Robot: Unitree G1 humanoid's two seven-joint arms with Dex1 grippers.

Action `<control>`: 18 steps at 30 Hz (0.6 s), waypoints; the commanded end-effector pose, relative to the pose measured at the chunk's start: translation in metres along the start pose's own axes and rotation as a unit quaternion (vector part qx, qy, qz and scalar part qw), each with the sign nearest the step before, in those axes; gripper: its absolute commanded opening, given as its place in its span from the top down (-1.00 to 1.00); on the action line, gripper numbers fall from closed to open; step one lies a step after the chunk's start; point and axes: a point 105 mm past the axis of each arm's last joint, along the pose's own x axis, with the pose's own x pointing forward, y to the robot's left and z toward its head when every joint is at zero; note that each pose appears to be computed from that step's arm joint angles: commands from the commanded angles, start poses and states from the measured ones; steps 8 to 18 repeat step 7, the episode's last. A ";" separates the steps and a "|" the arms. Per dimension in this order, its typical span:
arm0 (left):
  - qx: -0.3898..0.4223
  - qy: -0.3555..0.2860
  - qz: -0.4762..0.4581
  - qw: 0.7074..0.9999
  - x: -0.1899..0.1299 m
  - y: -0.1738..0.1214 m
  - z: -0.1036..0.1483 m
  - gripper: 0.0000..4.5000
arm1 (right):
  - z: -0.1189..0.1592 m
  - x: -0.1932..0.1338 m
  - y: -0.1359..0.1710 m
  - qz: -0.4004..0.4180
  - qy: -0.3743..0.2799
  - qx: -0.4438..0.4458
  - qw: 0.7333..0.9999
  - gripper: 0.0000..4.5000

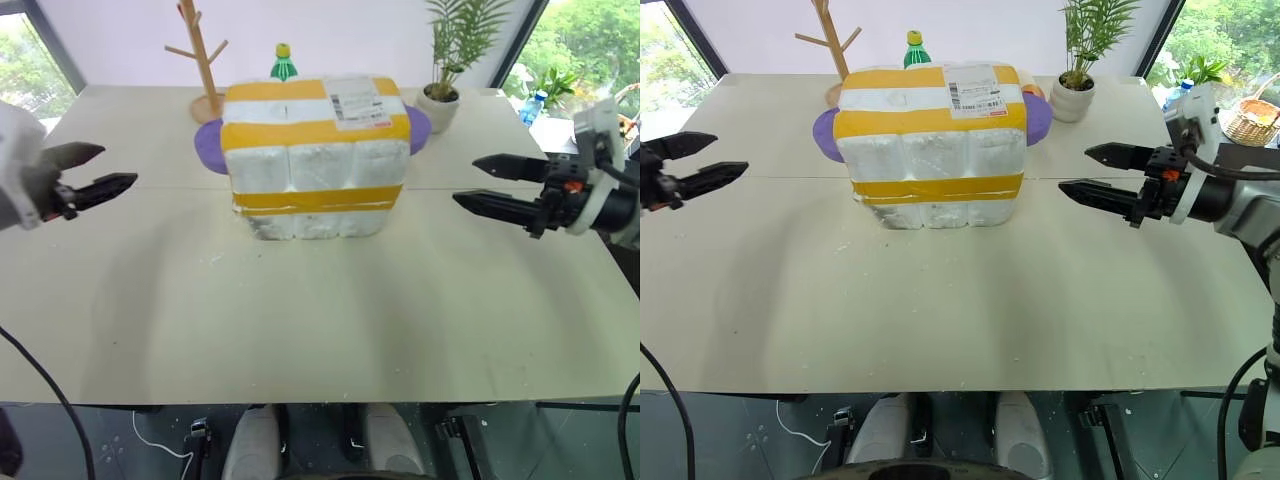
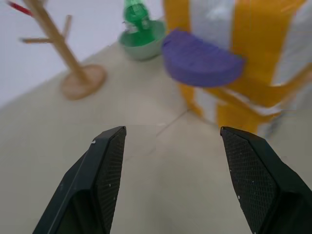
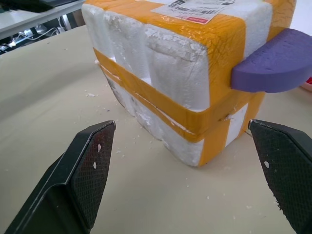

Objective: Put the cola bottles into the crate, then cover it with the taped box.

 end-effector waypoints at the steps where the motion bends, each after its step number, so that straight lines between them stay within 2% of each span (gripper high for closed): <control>1: -0.027 0.010 -0.085 0.996 -0.019 -0.014 0.011 -0.43 | 0.010 -0.001 -0.003 0.007 0.000 -0.026 1.000 -1.00; 4: -0.033 0.038 -0.138 0.989 -0.028 -0.023 0.009 -0.43 | 0.008 0.005 -0.002 0.024 0.003 -0.030 0.999 -1.00; 7: -0.020 0.050 -0.135 0.989 -0.025 -0.019 0.011 -0.43 | 0.007 0.010 0.004 0.046 0.004 -0.035 0.998 -1.00; 18: -0.020 0.050 -0.135 0.989 -0.025 -0.019 0.011 -0.43 | 0.007 0.010 0.004 0.046 0.004 -0.035 0.998 -1.00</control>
